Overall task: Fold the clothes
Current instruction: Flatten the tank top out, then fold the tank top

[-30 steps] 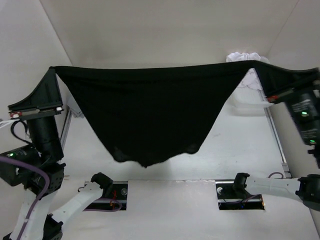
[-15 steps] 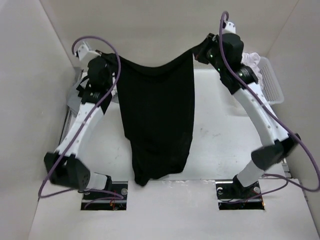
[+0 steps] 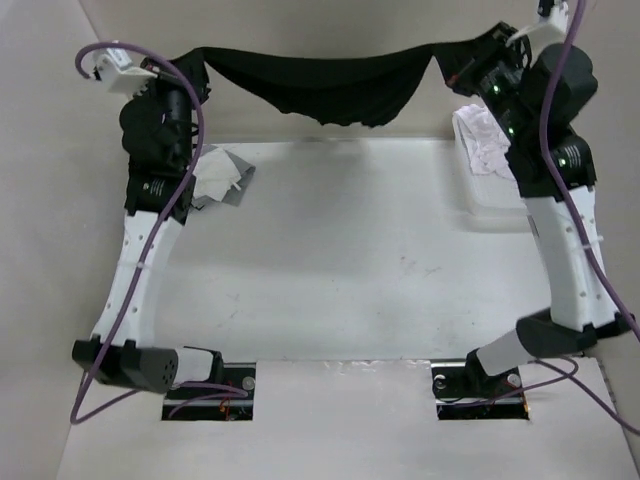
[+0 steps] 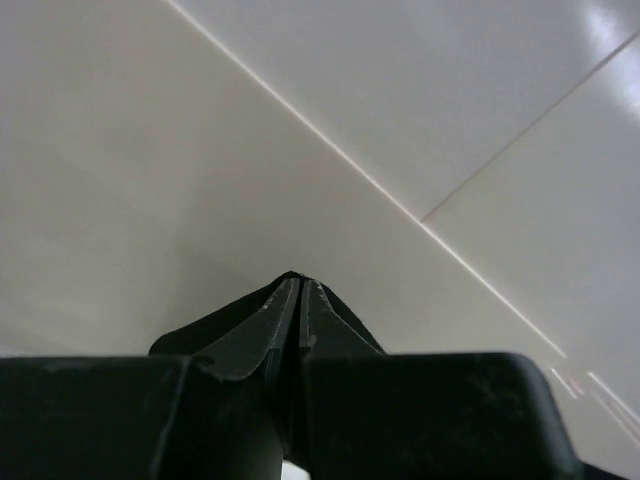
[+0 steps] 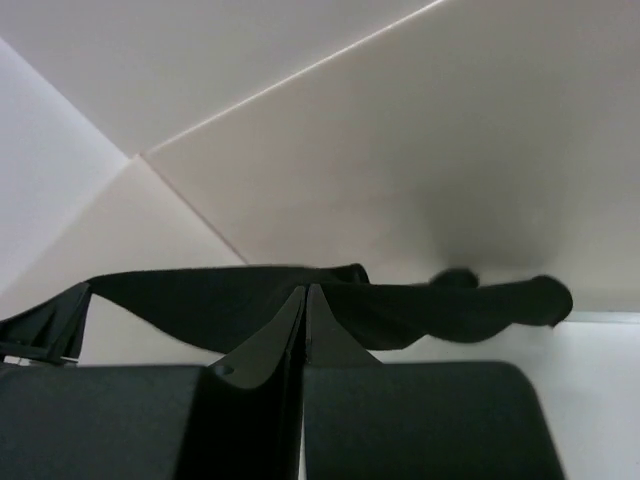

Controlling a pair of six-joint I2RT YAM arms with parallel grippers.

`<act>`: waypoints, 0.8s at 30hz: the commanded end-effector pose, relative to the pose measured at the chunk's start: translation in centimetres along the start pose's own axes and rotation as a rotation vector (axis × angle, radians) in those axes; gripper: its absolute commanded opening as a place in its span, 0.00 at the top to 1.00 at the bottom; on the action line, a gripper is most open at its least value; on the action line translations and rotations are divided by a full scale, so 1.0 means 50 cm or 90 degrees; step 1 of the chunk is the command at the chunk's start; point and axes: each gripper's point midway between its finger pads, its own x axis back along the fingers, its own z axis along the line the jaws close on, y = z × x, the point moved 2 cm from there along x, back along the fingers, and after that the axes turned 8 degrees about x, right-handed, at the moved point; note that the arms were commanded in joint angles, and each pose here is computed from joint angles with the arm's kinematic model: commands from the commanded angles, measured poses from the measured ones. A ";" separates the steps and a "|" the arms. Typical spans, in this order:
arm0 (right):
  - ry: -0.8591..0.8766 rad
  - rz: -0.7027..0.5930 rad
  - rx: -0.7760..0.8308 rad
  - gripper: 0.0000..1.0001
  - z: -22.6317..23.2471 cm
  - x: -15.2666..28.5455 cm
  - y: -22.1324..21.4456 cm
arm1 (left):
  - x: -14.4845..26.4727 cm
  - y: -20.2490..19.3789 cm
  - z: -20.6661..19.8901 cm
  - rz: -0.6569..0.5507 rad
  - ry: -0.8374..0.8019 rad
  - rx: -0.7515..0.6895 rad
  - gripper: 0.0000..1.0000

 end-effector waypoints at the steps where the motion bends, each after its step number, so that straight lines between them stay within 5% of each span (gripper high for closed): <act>1: -0.007 0.020 -0.009 1.00 -0.026 0.023 -0.056 | 0.047 0.005 0.003 -0.008 -0.022 -0.009 1.00; 8: -0.079 0.109 -0.060 1.00 -0.135 0.195 -0.317 | 0.240 -0.166 0.220 0.077 0.083 0.015 1.00; 16: -0.129 0.326 -0.115 1.00 -0.191 0.477 -0.691 | 0.532 -0.299 0.445 0.230 0.224 -0.038 1.00; 24: -0.092 0.454 -0.175 1.00 -0.133 0.629 -0.755 | 0.669 -0.305 0.471 0.304 0.282 0.030 1.00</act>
